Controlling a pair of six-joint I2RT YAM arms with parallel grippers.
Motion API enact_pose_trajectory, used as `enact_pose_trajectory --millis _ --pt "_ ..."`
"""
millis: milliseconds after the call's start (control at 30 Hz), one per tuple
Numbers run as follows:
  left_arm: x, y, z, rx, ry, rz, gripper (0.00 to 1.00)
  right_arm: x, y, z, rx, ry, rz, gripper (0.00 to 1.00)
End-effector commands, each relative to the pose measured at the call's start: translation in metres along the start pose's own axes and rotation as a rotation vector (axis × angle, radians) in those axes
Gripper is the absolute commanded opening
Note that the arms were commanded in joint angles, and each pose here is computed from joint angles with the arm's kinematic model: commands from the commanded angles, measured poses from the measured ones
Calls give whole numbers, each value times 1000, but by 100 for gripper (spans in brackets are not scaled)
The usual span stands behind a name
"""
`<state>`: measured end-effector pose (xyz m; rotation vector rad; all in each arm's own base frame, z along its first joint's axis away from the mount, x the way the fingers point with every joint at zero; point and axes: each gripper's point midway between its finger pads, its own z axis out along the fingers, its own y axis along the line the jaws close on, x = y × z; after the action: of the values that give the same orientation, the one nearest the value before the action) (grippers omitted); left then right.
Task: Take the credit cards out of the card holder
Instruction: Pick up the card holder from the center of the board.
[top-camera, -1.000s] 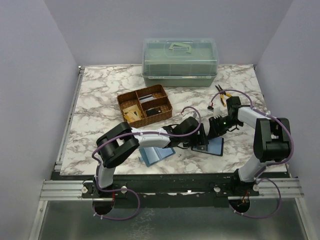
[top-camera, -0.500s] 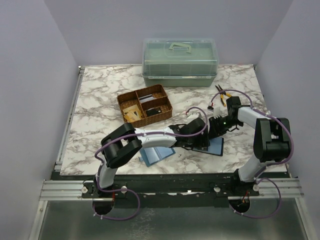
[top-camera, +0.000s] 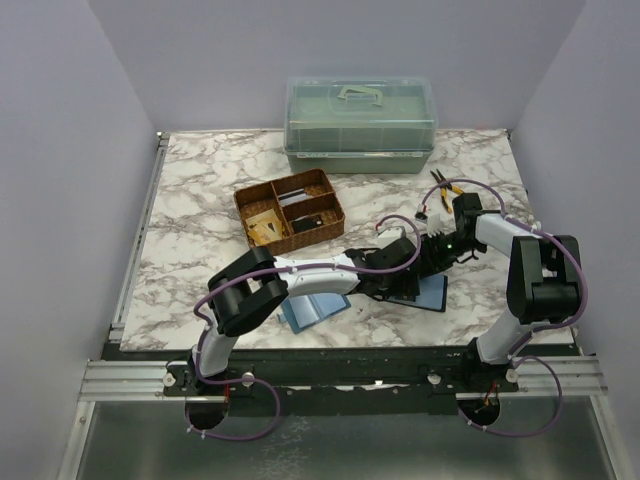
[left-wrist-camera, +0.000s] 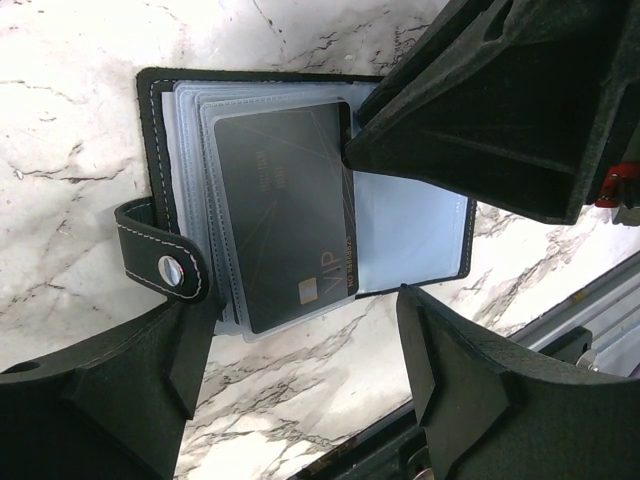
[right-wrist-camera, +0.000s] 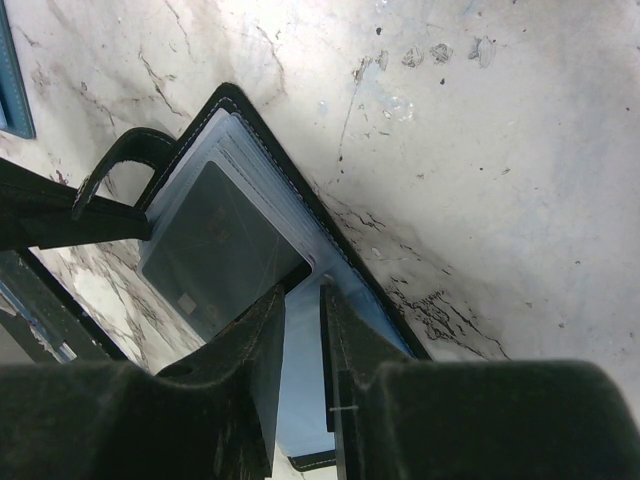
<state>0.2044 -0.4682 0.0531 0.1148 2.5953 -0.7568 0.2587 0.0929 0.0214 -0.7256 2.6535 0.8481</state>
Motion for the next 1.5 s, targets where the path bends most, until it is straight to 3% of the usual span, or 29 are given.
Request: enact_pose_trajectory --millis 0,567,967,1200,1467 --pt "5 0 3 -4 17 39 79 8 -4 2 8 34 15 24" --pt "2 -23 -6 118 11 65 71 9 -3 2 3 35 14 24" --pt "-21 -31 -32 307 -108 -80 68 8 -2 1 1 34 14 24" --pt "-20 -32 -29 377 -85 -123 65 9 -2 2 1 35 15 24" --pt "-15 -11 -20 254 -53 -94 69 9 -2 2 -3 36 16 24"
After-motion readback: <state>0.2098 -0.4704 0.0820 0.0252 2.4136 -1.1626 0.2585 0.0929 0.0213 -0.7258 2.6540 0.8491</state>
